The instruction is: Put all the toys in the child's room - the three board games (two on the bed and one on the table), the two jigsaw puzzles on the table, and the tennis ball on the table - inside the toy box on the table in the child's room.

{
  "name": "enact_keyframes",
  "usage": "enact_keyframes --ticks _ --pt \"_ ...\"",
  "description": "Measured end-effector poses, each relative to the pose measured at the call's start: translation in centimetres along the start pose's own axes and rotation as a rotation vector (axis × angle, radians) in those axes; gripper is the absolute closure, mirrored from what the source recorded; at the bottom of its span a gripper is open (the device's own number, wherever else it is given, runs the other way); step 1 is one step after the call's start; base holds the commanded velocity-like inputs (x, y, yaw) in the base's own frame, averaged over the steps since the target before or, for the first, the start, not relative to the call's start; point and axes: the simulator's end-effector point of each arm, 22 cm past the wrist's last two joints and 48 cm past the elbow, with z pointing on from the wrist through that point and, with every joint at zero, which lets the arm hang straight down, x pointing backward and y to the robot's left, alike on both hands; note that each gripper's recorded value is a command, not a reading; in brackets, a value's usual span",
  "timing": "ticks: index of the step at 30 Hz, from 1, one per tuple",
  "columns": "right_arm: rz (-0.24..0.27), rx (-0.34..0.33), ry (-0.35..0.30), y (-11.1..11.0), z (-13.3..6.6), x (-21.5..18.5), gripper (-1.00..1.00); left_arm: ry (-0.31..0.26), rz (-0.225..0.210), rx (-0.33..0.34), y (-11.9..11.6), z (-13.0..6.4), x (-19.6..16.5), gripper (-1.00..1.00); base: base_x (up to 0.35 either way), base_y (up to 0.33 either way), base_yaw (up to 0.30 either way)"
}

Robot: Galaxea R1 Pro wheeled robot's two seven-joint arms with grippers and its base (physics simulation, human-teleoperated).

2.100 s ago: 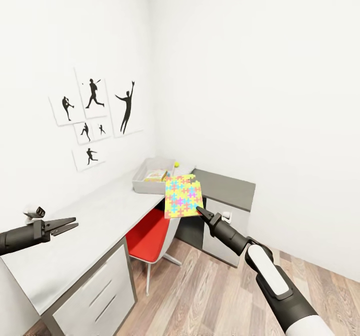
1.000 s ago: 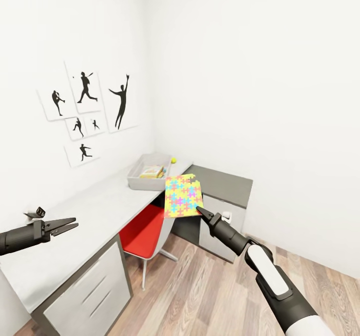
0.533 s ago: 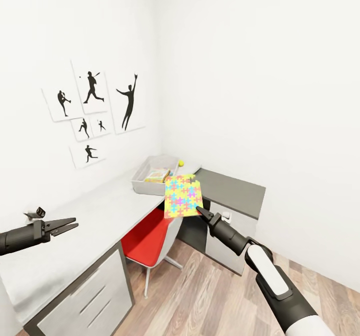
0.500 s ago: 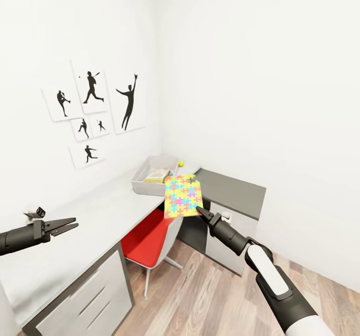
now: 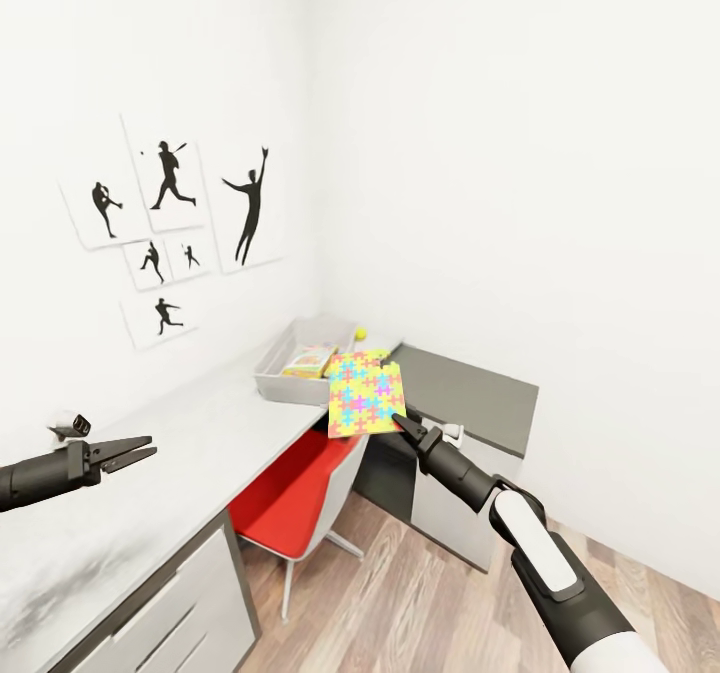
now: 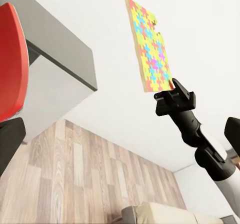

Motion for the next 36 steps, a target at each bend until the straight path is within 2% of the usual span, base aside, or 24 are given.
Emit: enact_keyframes --ticks 9,36 --pt "0.001 -0.001 0.0 0.01 0.01 0.0 1.0 0.0 0.0 0.0 0.02 0.05 0.01 -1.0 0.169 -0.013 0.0" --pt "0.0 0.0 0.0 -0.03 -0.01 -0.06 1.0 0.003 -0.004 0.0 0.03 0.07 0.06 -1.0 0.003 0.0 0.0"
